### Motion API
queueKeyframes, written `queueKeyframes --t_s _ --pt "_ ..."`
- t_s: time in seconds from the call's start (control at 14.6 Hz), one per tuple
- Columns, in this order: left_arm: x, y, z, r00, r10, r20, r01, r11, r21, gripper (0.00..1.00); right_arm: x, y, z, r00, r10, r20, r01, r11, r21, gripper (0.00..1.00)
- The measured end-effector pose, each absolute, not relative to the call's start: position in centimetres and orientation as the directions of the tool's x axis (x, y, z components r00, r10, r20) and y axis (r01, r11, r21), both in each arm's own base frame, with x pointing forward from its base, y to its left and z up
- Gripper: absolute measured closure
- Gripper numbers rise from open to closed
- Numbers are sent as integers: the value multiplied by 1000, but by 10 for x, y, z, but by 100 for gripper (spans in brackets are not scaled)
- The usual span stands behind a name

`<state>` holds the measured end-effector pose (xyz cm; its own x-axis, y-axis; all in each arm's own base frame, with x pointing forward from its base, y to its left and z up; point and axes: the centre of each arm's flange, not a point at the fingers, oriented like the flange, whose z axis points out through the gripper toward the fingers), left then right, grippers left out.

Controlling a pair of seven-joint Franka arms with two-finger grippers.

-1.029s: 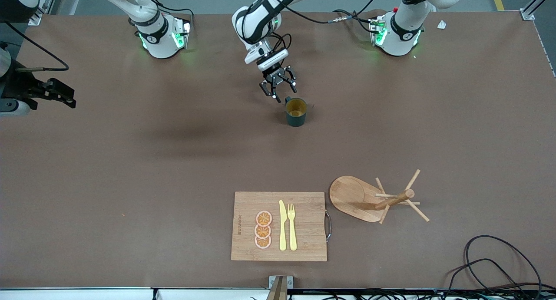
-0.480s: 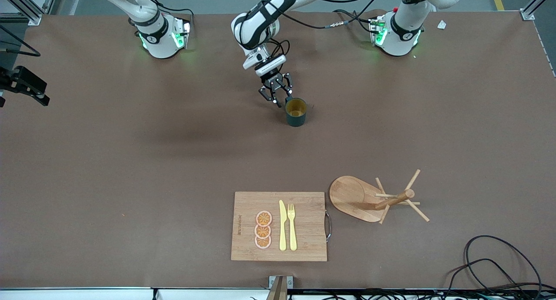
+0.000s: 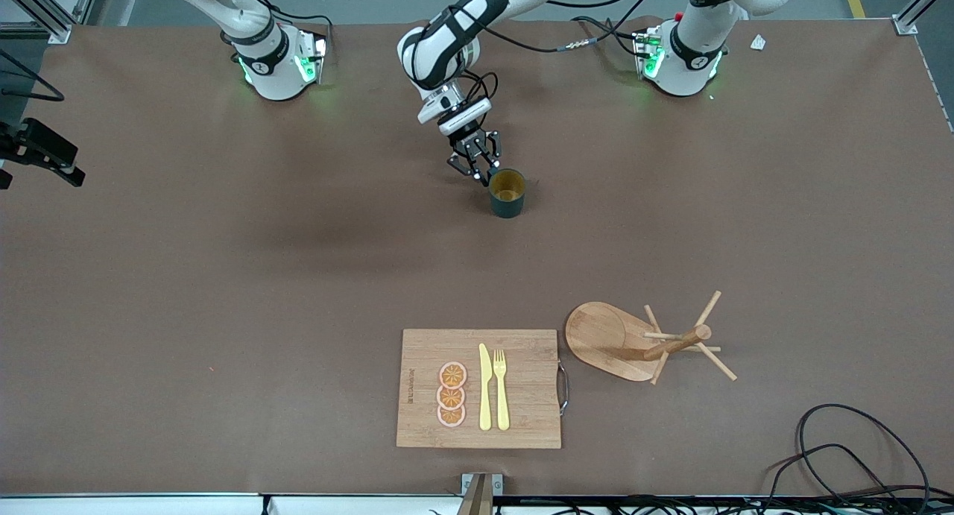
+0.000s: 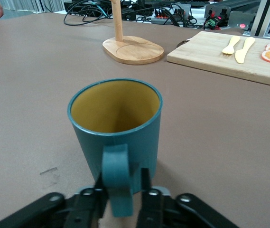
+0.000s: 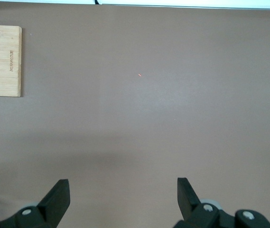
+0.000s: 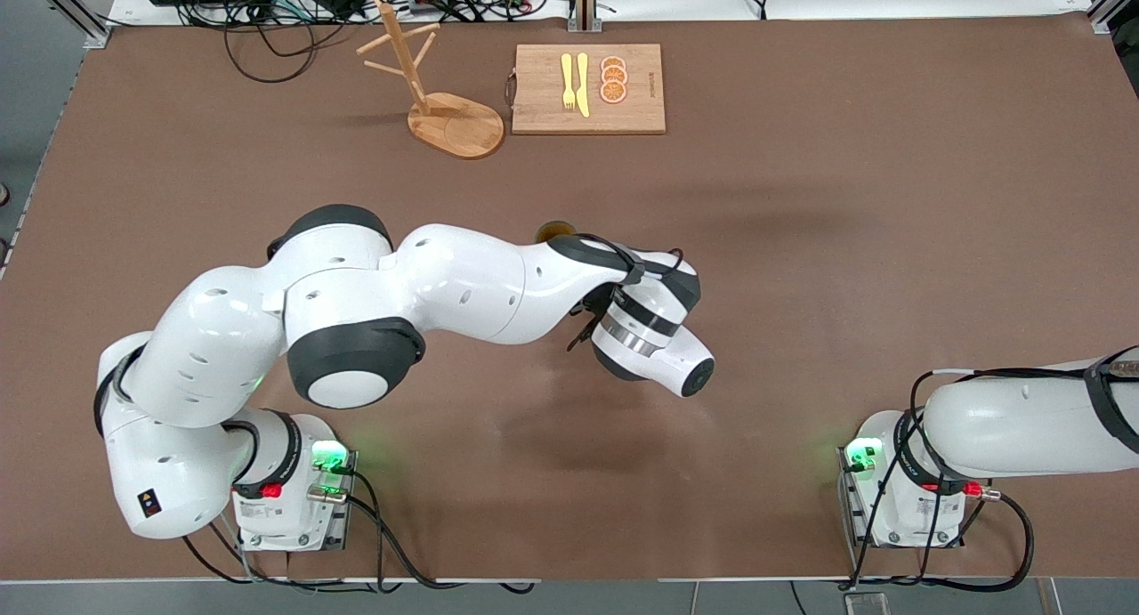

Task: Pass cup and hang on rack
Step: 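Lower the left gripper onto the mug handle, then grasp the mug handle with the left gripper and lift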

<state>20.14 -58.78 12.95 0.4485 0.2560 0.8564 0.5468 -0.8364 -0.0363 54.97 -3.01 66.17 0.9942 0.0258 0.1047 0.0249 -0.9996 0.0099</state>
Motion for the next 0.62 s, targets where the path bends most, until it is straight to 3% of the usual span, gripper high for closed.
queueKeyframes --t_s 0.27,0.62 --pt "217 -606 152 462 268 845 542 -840 -30 79 554 -26 652 997 21 78 20 -1000 7 0" --pt "299 -629 243 507 419 753 636 -771 1 79 556 -24 654 996 25 84 24 -1000 7 0"
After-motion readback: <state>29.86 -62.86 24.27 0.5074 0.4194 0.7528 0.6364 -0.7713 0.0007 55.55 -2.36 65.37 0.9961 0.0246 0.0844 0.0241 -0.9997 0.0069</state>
